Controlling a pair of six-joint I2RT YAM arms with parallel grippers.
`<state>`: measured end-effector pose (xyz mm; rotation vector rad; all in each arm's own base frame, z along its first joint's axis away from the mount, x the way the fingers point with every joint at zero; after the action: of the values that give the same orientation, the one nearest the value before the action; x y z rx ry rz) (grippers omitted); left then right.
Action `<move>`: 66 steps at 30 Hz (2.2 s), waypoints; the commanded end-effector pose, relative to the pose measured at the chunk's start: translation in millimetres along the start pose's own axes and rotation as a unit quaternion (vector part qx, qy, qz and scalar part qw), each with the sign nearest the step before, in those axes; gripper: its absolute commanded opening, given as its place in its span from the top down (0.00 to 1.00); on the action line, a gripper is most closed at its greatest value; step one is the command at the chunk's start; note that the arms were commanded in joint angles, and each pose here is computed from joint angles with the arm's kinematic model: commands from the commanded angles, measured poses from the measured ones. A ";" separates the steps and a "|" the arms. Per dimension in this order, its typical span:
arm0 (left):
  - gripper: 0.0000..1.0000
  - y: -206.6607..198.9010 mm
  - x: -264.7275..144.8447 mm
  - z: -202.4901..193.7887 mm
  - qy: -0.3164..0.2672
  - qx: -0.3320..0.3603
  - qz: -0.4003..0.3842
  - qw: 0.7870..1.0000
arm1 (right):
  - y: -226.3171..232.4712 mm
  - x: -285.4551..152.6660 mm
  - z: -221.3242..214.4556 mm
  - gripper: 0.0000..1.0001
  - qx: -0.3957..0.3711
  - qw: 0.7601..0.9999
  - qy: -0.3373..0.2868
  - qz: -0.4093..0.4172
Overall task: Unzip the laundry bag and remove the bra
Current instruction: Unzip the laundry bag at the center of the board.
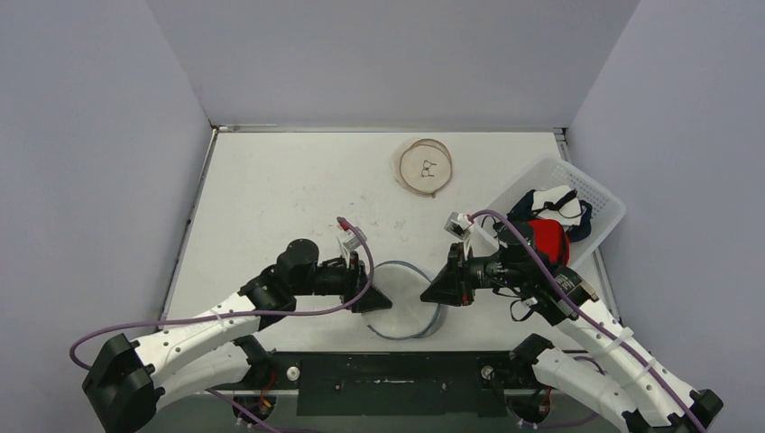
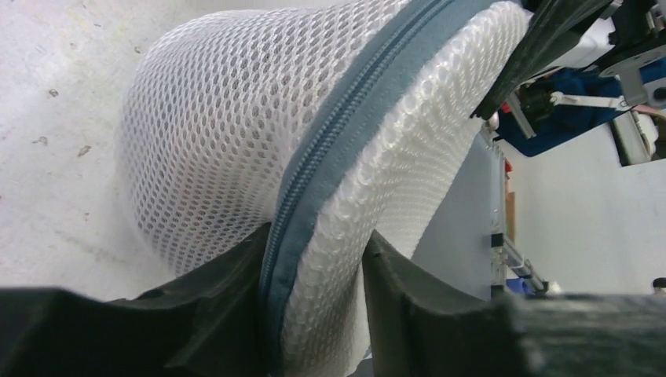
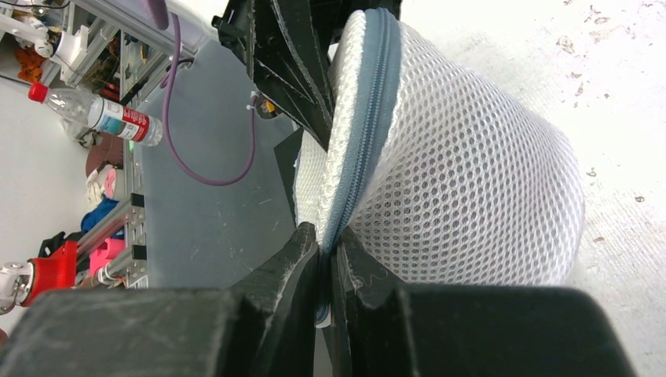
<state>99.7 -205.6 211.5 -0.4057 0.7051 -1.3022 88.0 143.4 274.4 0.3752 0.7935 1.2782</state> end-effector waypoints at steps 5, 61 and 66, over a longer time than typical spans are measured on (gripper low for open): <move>0.98 -15.3 -11.6 15.9 -0.133 -0.015 -0.006 0.991 | -0.4 -0.9 21.7 0.48 -0.035 0.995 -0.064 -0.061; 1.00 3.9 -36.6 30.9 -0.260 -0.262 0.363 0.856 | -23.6 86.2 -41.4 0.15 0.070 0.949 -0.309 -0.002; 1.00 -5.6 -37.2 43.5 -0.221 -0.233 0.364 0.875 | -22.9 77.8 -38.4 0.16 0.098 0.926 -0.365 0.014</move>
<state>119.9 -170.8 224.4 -0.7737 0.6862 -0.1739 81.9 209.0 192.0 0.8227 0.3829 0.9703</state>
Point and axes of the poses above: each gripper's point midway between its finger pads, its own x axis out along the fingers, its own y axis along the line the jaws close on, z = x × y, the point moved 10 cm from there along -x, back along the fingers, and after that the axes turned 6 degrees about x, right-handed, at the moved point
